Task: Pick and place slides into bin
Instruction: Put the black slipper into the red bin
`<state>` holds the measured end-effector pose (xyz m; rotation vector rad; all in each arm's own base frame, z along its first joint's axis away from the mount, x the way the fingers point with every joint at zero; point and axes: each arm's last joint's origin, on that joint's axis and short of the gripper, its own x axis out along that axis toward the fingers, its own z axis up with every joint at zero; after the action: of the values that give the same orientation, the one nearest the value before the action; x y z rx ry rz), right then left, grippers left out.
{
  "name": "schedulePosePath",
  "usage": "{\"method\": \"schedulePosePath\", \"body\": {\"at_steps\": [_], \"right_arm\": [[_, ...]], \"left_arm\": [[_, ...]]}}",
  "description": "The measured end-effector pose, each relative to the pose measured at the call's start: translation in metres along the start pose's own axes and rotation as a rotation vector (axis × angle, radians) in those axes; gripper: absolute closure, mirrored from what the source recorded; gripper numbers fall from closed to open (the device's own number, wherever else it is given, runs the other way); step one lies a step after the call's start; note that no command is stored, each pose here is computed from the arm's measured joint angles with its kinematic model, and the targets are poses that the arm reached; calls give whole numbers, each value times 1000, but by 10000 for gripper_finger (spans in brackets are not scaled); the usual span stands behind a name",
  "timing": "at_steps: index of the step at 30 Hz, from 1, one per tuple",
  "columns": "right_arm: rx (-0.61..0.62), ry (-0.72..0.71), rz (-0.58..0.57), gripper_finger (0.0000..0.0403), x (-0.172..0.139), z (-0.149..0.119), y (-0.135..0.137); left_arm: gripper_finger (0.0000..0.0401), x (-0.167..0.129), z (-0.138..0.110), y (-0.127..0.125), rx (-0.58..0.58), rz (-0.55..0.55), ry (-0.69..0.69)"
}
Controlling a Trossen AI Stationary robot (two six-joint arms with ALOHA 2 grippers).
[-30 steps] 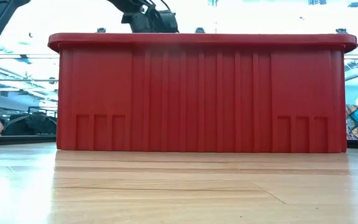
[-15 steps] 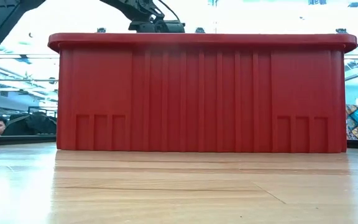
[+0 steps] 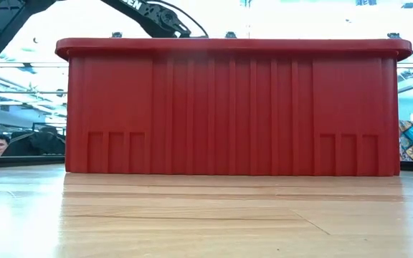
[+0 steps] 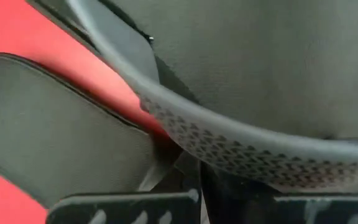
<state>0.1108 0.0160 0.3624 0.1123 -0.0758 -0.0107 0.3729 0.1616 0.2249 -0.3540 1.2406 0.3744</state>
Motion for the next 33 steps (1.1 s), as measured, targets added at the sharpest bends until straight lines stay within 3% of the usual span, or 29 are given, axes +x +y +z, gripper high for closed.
{"method": "schedulePosePath", "body": {"at_steps": [9,14,21,27,30,33], "right_arm": [[-1,0,0,403,0,0,0],[-3,0,0,403,0,0,0],[-3,1,3,403,0,0,0],[-6,8,3,403,0,-1,0],[-10,11,3,403,0,-1,0],[-12,21,2,403,0,-2,0]], "left_arm": [[401,-1,-3,0,-22,-16,34],[401,-7,-10,8,-50,45,96],[401,-37,-14,17,-69,82,40],[401,-93,-21,21,-27,93,-132],[401,-139,-33,20,57,100,-271],[401,-189,-56,11,232,30,-422]]}}
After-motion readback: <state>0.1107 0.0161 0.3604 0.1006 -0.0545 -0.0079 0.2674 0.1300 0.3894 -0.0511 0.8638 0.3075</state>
